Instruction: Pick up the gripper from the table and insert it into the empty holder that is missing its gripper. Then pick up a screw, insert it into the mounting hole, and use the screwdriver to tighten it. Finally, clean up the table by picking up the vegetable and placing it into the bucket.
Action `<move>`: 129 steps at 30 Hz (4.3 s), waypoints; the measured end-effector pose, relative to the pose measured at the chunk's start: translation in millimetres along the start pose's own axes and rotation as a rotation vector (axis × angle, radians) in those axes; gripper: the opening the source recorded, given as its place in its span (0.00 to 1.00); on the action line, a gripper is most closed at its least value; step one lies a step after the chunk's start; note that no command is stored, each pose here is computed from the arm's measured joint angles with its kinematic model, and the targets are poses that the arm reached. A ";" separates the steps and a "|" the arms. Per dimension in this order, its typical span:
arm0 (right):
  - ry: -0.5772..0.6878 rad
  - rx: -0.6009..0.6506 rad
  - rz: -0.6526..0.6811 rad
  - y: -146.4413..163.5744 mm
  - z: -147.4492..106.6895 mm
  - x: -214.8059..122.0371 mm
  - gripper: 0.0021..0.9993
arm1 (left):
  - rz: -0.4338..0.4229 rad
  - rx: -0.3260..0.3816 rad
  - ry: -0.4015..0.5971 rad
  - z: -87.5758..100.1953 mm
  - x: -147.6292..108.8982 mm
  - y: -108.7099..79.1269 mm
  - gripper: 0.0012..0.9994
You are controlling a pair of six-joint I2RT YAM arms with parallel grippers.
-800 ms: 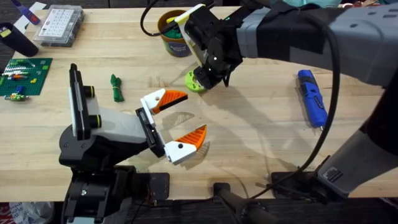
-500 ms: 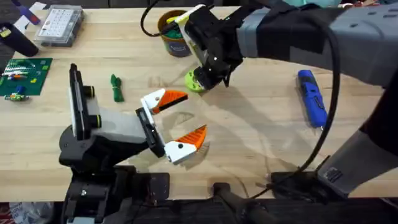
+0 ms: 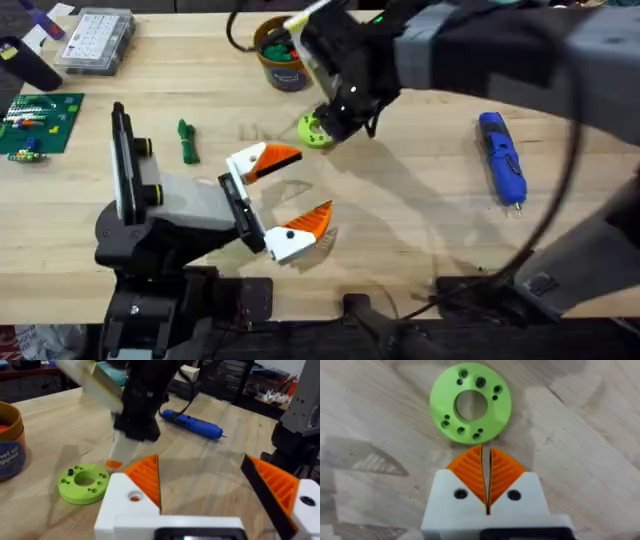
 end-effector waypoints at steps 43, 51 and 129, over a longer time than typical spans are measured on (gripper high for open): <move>-0.520 0.063 0.084 -31.7 -123.8 -252.9 1.00 | 0.000 0.000 0.000 0.0 0.0 0.0 0.99; -0.534 0.064 0.086 -34.7 -142.2 -261.0 1.00 | 0.000 0.000 0.000 0.0 0.0 0.0 0.99; -0.420 -0.077 0.081 4.7 12.2 21.7 0.55 | 0.000 -0.001 0.001 -0.2 0.0 0.0 0.99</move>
Point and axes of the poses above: each hand's point on the last joint's axis, 136 mm out from that joint toward the fingers, its own x axis out along the fingers, its own y axis along the line the jaws close on, z = x × y, the point moved 9 cm from there along -x, back along the fingers, and after that the axes turned 4 degrees about x, right-handed, at the moved point
